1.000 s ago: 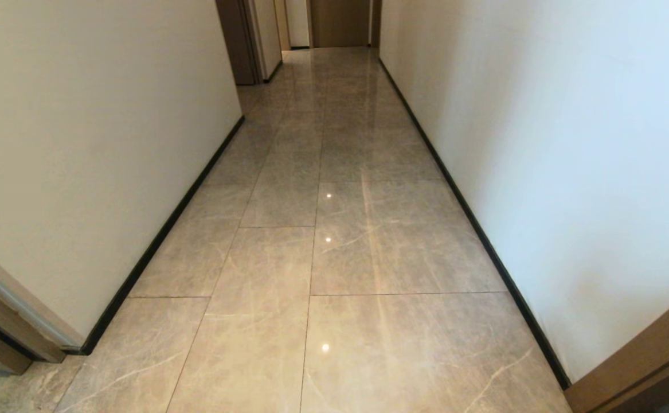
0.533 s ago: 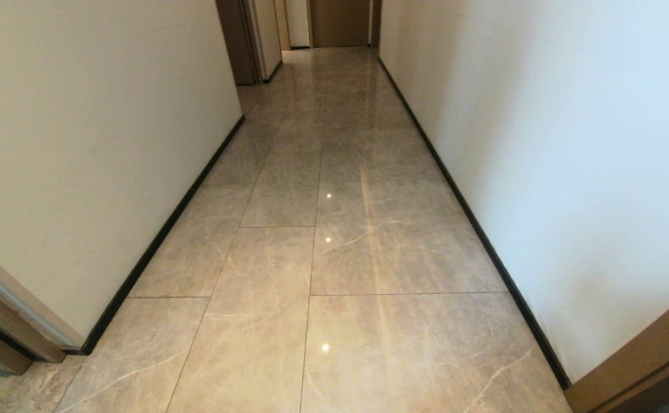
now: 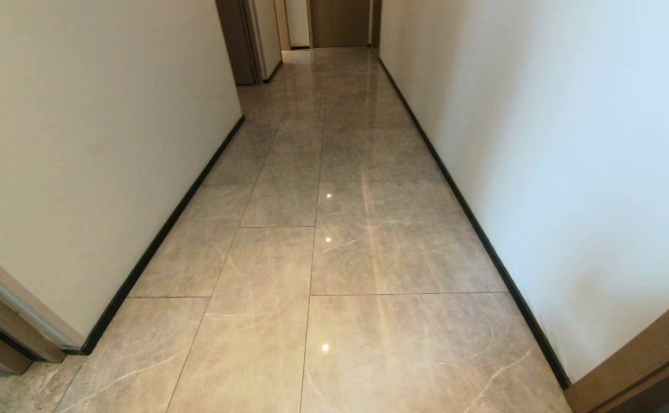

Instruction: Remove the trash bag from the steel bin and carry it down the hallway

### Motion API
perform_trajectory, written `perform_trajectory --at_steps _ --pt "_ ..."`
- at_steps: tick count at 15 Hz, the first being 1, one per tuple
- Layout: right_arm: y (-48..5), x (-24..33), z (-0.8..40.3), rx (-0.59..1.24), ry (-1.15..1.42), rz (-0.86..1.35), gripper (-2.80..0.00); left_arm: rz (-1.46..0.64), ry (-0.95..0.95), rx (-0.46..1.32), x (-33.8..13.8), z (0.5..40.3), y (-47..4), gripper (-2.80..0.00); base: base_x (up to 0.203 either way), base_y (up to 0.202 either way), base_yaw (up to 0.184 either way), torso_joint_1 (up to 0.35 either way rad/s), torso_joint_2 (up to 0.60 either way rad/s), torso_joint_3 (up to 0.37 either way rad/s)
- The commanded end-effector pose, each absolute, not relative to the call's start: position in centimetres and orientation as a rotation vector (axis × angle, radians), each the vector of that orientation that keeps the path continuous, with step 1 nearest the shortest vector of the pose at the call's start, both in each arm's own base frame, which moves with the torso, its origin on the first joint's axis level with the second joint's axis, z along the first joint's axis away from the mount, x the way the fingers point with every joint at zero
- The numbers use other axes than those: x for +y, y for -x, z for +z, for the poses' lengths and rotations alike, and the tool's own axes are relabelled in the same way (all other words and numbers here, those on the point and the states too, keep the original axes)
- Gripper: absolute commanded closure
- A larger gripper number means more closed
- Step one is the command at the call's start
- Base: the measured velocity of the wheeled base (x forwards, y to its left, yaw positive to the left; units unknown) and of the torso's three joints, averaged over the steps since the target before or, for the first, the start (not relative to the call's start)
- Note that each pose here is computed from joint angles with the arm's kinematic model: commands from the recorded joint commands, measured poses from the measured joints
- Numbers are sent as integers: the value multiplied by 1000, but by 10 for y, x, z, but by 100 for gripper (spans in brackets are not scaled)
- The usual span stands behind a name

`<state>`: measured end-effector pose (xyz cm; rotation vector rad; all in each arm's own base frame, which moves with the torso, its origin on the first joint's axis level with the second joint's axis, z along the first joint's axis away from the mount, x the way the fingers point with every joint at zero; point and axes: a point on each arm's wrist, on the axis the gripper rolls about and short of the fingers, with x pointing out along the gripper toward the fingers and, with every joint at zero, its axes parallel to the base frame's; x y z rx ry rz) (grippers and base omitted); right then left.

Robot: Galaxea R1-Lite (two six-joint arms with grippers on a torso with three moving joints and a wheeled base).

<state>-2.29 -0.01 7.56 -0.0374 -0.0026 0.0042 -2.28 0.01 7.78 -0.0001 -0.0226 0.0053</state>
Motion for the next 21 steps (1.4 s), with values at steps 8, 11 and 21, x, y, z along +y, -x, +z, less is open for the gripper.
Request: perform_trajectory --at_steps 8,11,21 --pt "23 0 76 -2 38 5 0 6 0 -11 0 74 22 0 0 0 0 0 0 0" --pt "23 0 76 -2 38 5 0 6 0 -11 0 74 22 0 0 0 0 0 0 0" --pt "23 0 76 -2 38 5 0 6 0 -11 0 74 22 0 0 0 0 0 0 0"
